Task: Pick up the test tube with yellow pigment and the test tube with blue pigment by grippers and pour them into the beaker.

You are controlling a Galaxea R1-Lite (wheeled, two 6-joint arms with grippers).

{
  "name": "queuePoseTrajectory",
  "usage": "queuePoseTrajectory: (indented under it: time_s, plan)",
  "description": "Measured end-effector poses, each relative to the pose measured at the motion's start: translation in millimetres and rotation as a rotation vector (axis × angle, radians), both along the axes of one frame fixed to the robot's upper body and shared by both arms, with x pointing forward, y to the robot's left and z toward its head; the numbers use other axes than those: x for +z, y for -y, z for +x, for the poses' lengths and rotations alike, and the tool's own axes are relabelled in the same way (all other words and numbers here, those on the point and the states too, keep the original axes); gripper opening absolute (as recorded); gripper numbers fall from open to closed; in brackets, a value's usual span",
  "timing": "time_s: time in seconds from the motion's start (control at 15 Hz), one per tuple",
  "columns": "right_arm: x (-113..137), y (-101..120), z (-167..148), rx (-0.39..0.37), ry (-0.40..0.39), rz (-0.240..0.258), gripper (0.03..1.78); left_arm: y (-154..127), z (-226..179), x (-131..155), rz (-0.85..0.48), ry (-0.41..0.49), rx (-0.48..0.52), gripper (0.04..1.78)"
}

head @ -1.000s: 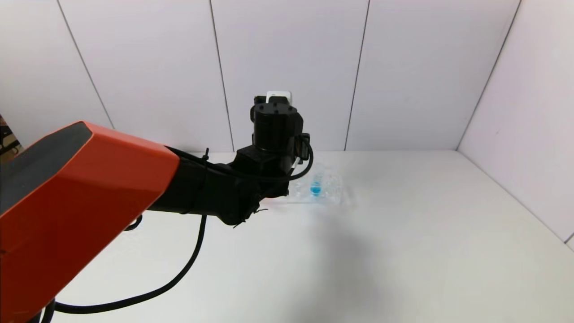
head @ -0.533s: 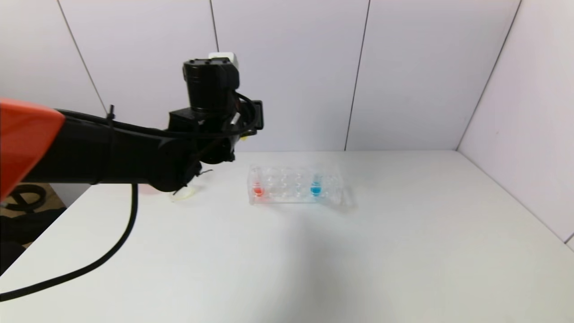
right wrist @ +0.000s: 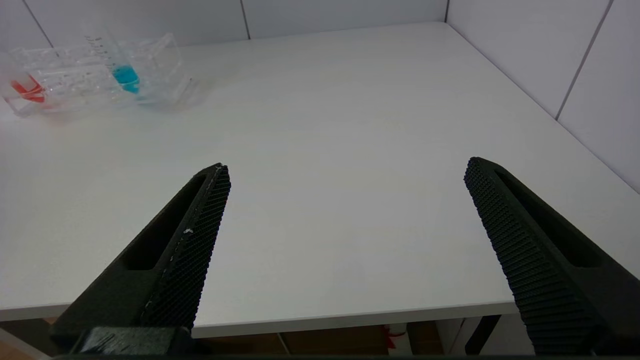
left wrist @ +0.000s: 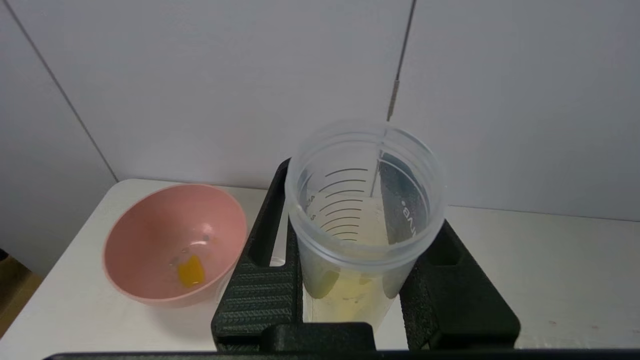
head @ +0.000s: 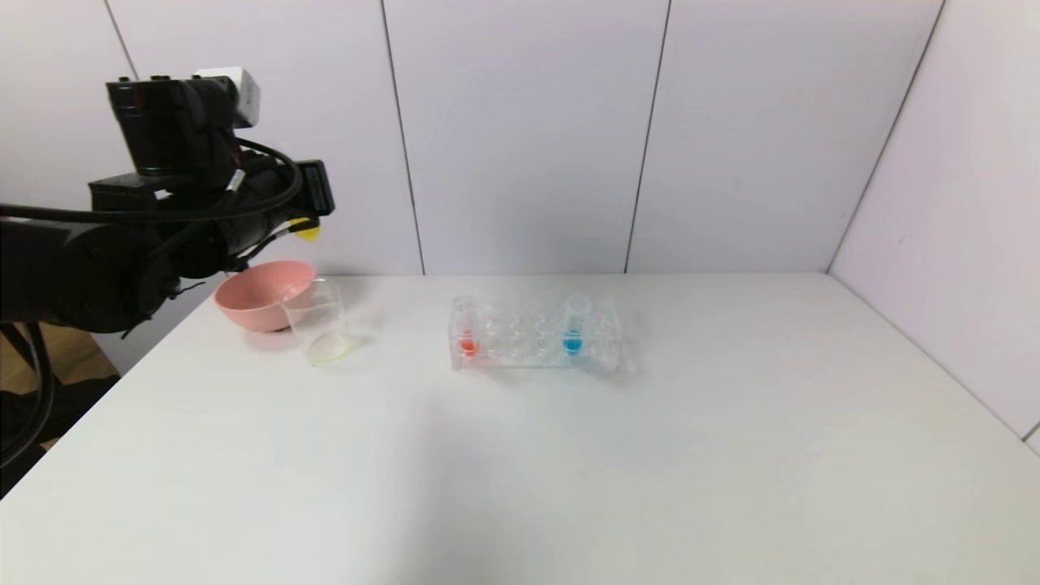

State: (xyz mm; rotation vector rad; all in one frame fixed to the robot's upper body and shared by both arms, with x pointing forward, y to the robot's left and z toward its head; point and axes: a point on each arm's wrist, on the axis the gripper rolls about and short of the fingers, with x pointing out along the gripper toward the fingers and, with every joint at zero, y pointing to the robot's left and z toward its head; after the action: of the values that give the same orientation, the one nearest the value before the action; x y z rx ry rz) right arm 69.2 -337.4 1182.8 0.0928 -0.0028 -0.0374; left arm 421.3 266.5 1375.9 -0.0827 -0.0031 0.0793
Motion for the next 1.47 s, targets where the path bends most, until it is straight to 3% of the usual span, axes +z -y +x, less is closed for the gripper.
queuePoseTrajectory:
  time_s: [0.27,0.53,1.47]
  plan:
    - [0.0,0.0,0.0,0.000,0.000,0.000,1.71,-50.2,-7.2,-8.9,-0.013,-0.031,0.045,0.54]
    - [0.0,0.0,0.0,0.000,0.000,0.000,1.71,-77.8,-12.2,-15.7,-0.019,-0.056,0.040,0.54]
    - [0.0,0.0,0.0,0.000,0.000,0.000,1.71,-125.2,-19.2,-33.1,0.076,-0.127,-0.041,0.54]
